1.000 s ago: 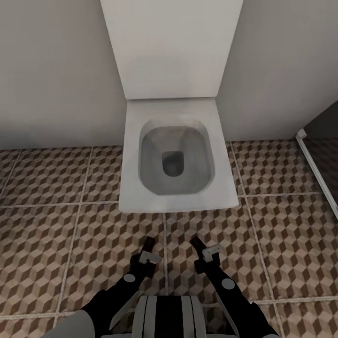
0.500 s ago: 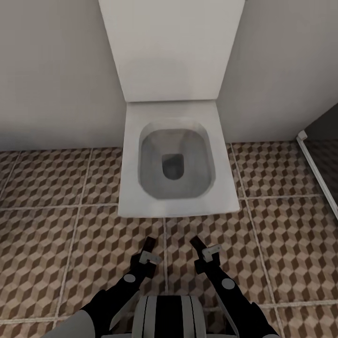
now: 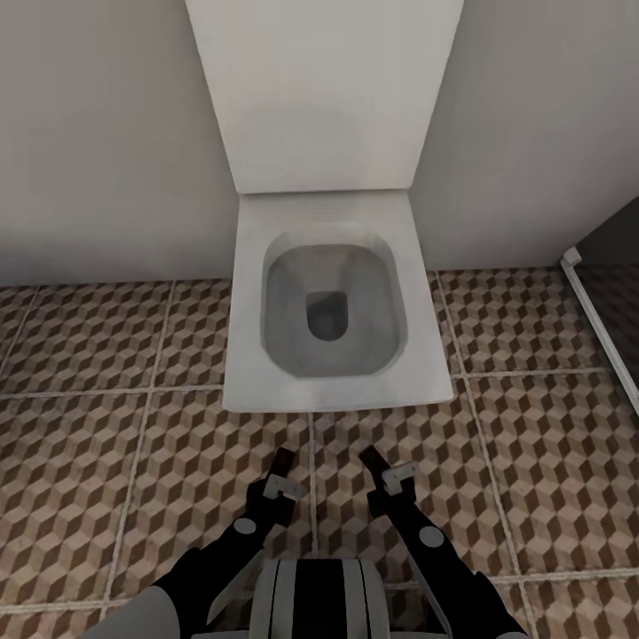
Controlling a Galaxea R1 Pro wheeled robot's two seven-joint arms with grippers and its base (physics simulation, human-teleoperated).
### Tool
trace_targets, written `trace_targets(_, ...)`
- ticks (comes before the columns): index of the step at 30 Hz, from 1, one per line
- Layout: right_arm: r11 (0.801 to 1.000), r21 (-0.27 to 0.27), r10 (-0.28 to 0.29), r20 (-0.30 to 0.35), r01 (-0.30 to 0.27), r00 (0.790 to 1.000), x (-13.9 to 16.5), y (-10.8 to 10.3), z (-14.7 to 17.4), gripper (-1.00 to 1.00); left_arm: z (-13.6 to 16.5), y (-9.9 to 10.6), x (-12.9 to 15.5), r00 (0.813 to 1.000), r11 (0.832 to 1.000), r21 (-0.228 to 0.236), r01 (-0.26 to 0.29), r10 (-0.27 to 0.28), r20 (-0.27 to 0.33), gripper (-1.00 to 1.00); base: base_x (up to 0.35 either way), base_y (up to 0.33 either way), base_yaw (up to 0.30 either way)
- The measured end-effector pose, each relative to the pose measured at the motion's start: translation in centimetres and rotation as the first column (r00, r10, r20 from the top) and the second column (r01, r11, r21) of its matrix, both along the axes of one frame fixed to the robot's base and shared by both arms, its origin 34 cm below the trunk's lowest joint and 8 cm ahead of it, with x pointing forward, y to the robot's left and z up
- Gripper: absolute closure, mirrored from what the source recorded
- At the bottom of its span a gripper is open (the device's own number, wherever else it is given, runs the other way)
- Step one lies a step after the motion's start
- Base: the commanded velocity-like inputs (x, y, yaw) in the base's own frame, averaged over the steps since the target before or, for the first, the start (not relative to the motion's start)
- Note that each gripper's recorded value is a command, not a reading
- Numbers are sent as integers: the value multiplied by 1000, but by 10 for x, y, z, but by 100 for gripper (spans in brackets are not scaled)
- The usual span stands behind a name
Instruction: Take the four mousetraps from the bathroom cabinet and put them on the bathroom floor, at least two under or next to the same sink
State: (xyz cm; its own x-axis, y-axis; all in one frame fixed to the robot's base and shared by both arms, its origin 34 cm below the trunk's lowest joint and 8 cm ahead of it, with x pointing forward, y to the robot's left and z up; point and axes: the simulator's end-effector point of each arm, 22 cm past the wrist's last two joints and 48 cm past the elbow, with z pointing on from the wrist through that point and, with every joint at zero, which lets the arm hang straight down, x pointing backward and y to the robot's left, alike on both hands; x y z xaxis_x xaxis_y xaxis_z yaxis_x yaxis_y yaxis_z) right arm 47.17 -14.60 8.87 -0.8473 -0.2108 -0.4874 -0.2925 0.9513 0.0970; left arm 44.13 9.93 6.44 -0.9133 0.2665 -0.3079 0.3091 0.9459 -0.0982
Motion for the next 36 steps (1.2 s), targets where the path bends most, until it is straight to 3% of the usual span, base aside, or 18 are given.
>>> trace_targets(17, 1000, 25, -4, 80, 2, 997, 15, 4, 10, 100, 0, 0, 0, 1000, 1000, 0, 0, 0, -1, 100, 0, 0, 0)
trace_targets(36, 1000, 26, -4, 84, 2, 996, 15, 5, 10, 100, 0, 0, -1, 1000, 1000, 1, 2, -2, -1, 100, 0, 0, 0)
